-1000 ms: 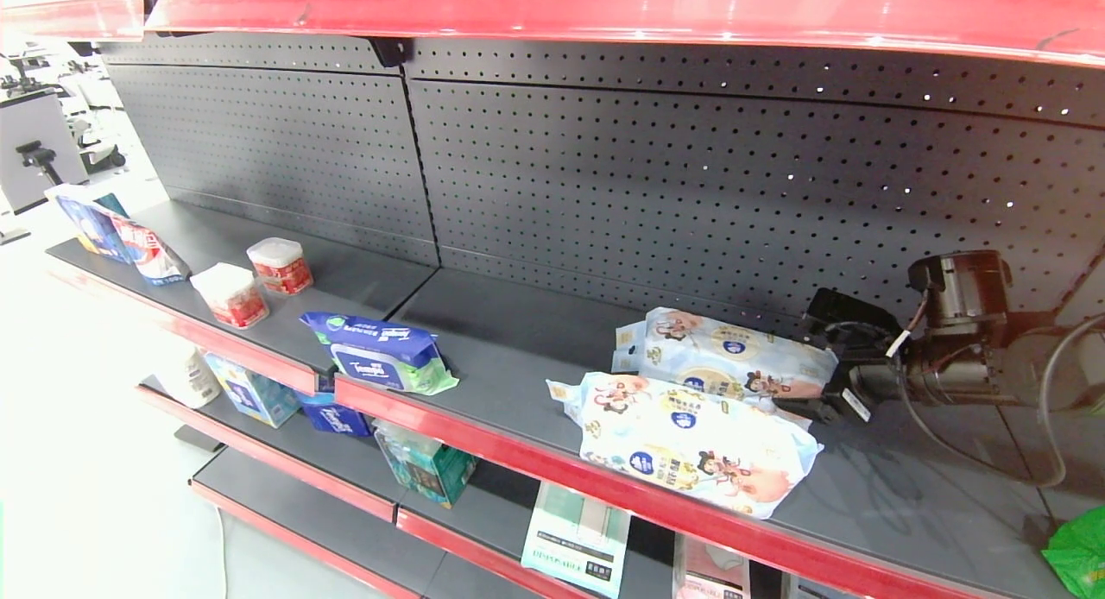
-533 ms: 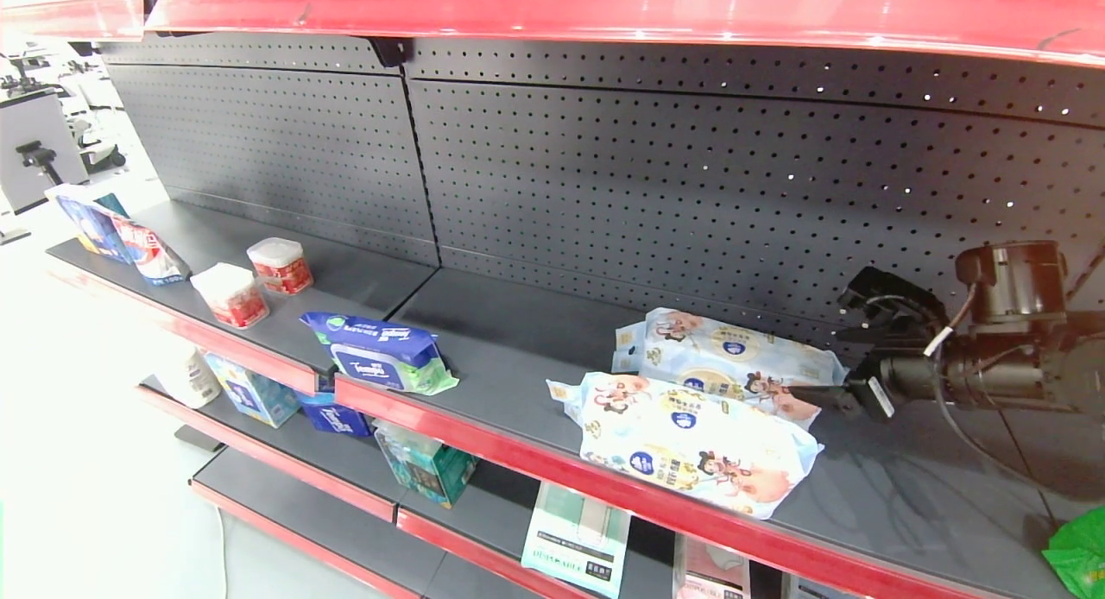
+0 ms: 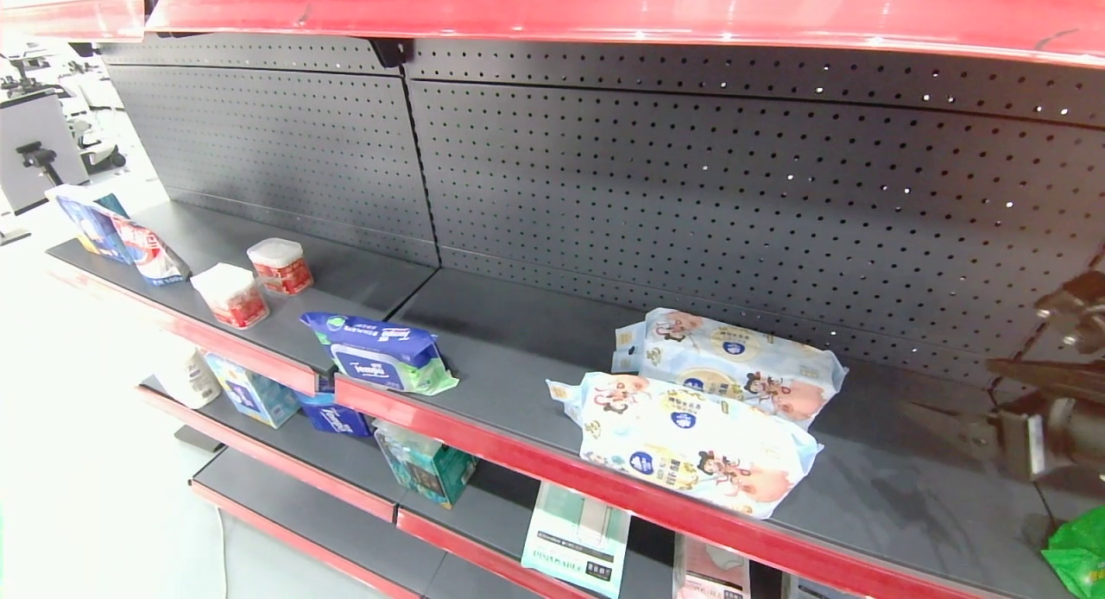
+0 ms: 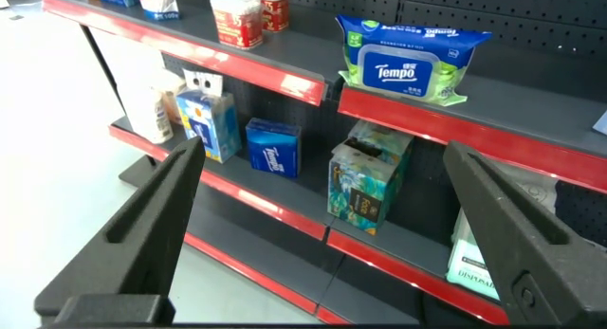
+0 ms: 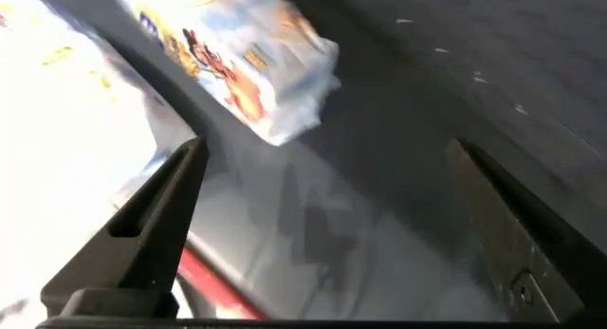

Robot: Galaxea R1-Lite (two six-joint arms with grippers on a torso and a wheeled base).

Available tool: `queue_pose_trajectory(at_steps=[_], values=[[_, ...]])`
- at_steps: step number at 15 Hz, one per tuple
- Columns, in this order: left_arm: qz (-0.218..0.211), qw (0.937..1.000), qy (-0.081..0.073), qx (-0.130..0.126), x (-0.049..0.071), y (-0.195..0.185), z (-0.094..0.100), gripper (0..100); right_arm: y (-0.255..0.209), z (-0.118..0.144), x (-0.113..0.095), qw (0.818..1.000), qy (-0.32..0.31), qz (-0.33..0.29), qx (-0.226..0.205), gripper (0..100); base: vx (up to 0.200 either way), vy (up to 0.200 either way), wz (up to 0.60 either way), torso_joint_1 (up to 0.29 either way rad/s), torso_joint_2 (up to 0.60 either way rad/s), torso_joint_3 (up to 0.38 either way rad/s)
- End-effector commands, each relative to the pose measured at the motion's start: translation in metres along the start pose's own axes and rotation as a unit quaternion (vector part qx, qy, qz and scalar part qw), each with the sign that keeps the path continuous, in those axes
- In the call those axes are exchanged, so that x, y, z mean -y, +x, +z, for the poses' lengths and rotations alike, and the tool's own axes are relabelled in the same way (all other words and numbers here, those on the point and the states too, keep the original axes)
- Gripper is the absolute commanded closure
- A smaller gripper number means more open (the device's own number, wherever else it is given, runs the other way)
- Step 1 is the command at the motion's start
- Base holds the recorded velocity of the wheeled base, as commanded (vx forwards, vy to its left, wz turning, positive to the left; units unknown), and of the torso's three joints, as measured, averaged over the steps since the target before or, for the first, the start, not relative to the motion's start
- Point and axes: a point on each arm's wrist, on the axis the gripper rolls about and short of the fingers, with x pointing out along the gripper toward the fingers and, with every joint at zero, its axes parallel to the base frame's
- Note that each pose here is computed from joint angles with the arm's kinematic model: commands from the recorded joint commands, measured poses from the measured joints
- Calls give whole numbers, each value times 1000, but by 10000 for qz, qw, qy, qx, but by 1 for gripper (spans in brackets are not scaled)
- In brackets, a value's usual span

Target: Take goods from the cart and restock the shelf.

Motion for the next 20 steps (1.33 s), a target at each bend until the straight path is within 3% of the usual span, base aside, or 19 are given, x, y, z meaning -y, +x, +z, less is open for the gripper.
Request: queue_pose_trajectory(at_steps=[1,3,4,5,8,11,13,15,17,19,20], values=[[3,10000,-1,0,0,0,0,0,-98,-62,-35,9814,368,-1435,1224,0,0,0,0,0,0,0],[3,10000,-1,0,0,0,0,0,-119,-78,-44,9694,398,-1675,1752,0,0,0,0,0,0,0],[3,10000,-1,0,0,0,0,0,-122,-84,-47,9704,460,-1517,1824,0,0,0,0,0,0,0],[3,10000,-1,0,0,0,0,0,-125,-99,-54,9729,630,-892,2039,0,0,0,0,0,0,0],[3,10000,-1,0,0,0,0,0,-125,-149,-69,9683,618,-874,2255,0,0,0,0,0,0,0],[3,10000,-1,0,0,0,0,0,-127,-153,-70,9692,737,-776,2218,0,0,0,0,0,0,0],[3,10000,-1,0,0,0,0,0,-127,-153,-70,9637,1252,-673,2261,0,0,0,0,0,0,0],[-20,10000,37,0,0,0,0,0,-127,-154,-68,9558,1525,-1133,2245,0,0,0,0,0,0,0],[-28,10000,37,0,0,0,0,0,-126,-154,-67,9558,1293,-1335,2278,0,0,0,0,0,0,0],[-28,10000,37,0,0,0,0,0,-124,-155,-69,9612,1103,-1031,2309,0,0,0,0,0,0,0],[-28,10000,37,0,0,0,0,0,-122,-159,-70,9670,1104,-913,2108,0,0,0,0,0,0,0]])
